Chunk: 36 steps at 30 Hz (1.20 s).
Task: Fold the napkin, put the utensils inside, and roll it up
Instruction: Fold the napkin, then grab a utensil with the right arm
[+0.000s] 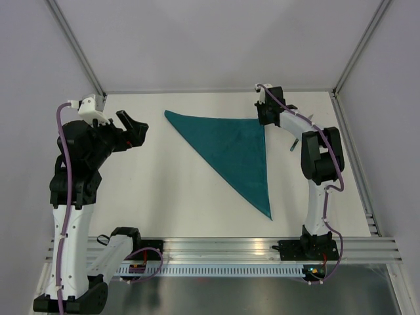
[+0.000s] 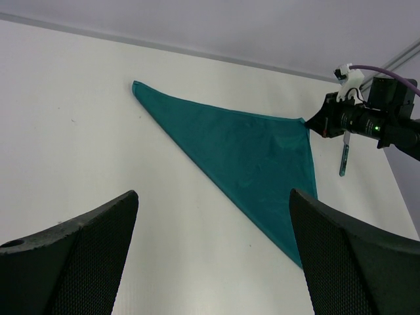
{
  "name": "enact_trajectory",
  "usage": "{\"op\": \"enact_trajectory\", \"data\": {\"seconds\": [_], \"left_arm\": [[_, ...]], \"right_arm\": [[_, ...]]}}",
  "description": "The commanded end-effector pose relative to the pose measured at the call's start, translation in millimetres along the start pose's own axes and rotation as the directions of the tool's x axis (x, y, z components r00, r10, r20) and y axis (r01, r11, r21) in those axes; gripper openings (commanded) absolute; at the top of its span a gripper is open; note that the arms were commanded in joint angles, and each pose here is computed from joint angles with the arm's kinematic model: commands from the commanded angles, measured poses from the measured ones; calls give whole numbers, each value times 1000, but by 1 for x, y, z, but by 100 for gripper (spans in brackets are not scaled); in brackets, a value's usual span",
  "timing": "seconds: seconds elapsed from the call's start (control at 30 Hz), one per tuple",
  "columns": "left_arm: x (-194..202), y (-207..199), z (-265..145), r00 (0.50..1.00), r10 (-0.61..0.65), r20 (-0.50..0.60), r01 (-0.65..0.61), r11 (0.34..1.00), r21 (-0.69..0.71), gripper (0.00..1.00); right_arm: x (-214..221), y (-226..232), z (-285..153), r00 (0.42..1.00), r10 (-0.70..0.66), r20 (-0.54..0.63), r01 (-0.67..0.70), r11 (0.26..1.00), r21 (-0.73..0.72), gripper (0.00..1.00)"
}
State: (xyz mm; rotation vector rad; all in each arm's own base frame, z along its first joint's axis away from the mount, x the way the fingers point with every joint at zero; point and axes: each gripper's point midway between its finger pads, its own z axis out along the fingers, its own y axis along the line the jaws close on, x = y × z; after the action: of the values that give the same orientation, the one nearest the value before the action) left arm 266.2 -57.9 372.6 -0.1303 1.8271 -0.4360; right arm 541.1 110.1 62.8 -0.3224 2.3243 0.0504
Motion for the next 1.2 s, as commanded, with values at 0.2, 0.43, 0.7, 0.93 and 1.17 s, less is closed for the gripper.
{"op": "enact_trajectory", "data": {"seconds": [0.2,0.43,0.7,0.93,1.17], "left_arm": [[-1,-3,3,999,-32,13,32,999,20,100],[3,-4,2,999,-33,28,32,999,39,100],[12,-12,5,998,-55,39,51,993,104,100],[29,-17,17,997,-81,3,80,983,166,100],[32,-16,19,998,-66,2,64,983,174,100]], "right_arm": [[-20,-18,12,1000,3,22,-4,998,56,49],[-33,-58,-21,996,91,16,-92,989,112,66],[31,-120,-69,954,283,-98,-256,940,223,59],[72,-142,-65,918,353,-179,-292,910,296,54],[98,-143,-43,889,379,-257,-290,900,325,54]]}}
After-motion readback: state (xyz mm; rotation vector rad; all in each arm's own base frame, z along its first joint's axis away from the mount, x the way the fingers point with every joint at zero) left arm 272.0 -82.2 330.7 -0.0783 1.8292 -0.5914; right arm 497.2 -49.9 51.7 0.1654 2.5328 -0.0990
